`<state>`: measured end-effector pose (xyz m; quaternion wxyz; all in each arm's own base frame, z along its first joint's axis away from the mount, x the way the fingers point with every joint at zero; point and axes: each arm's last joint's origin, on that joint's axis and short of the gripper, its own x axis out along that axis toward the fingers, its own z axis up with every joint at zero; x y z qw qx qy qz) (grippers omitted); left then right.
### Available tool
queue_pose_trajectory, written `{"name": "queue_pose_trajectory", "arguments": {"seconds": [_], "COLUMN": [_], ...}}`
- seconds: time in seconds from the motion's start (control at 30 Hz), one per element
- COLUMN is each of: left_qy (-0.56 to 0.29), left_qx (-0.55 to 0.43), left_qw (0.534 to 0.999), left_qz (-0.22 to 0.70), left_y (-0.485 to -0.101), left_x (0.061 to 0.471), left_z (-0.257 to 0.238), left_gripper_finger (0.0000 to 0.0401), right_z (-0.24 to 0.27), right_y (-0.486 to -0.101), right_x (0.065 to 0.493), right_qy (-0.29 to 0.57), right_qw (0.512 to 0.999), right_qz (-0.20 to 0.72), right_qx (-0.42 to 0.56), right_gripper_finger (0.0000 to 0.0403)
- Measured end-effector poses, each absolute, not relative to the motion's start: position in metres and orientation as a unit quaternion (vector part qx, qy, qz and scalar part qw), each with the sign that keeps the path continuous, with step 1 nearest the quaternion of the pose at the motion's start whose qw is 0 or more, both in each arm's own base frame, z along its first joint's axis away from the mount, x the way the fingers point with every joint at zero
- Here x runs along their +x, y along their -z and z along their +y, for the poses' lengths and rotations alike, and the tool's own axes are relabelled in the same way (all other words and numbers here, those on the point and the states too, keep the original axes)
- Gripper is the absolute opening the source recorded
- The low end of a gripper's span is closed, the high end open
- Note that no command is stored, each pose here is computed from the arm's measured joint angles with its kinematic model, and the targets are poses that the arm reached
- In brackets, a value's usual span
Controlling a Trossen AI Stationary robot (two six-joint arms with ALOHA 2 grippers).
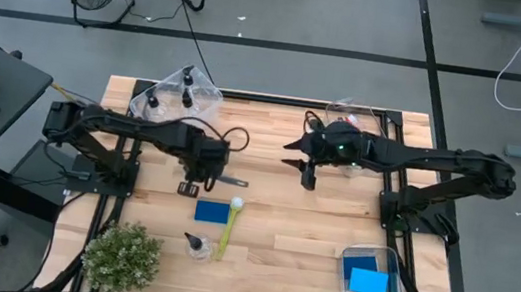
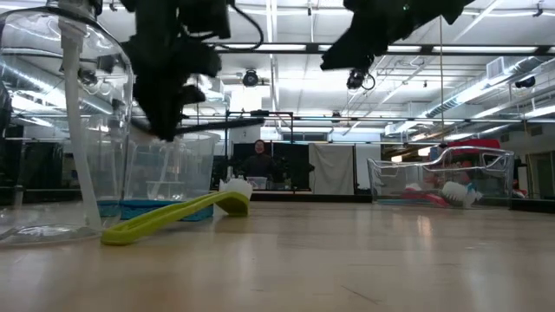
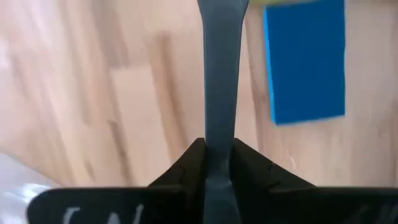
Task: Pick & Place Kitchen Sink Supplies
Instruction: Put the gray cleaning brush into the top transparent bin
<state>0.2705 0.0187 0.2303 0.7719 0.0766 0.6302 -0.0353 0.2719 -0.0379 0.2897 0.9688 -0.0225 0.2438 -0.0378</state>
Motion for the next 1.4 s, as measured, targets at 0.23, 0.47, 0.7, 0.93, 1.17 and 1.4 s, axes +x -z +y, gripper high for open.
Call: {"name": "queue_pose_trajectory", "arguments": {"seconds": [0.23, 0.47, 0.7, 0.93, 1.17, 1.4], "left_qy": [0.001, -0.043, 0.029, 0.092, 0.132, 0.153], "left_qx": [0.095, 0.085, 0.049, -0.010, -0.045, -0.064], "left_qw": [0.819, 0.885, 0.947, 0.980, 0.982, 0.979], "left_qz": [0.565, 0.456, 0.315, 0.179, 0.125, 0.120], "left_y": [-0.279, -0.341, -0.393, -0.421, -0.423, -0.407], "left_x": [0.287, 0.297, 0.299, 0.306, 0.323, 0.348], "left_z": [0.049, 0.081, 0.096, 0.102, 0.106, 0.108], "left_gripper_finger": [0.0060, 0.0058, 0.0063, 0.0059, 0.0062, 0.0065], "right_z": [-0.037, -0.037, -0.036, -0.042, -0.043, -0.045], "right_y": [-0.321, -0.360, -0.384, -0.383, -0.385, -0.386], "right_x": [0.269, 0.253, 0.232, 0.231, 0.233, 0.237], "right_qy": [0.047, 0.076, 0.072, 0.064, 0.023, 0.048], "right_qw": [0.992, 0.996, 0.989, 0.983, 0.981, 0.985], "right_qz": [0.118, -0.029, -0.107, -0.110, -0.120, -0.136], "right_qx": [-0.016, 0.021, 0.078, 0.132, 0.152, 0.092], "right_gripper_finger": [0.0187, 0.0210, 0.0248, 0.0283, 0.0295, 0.0293]}}
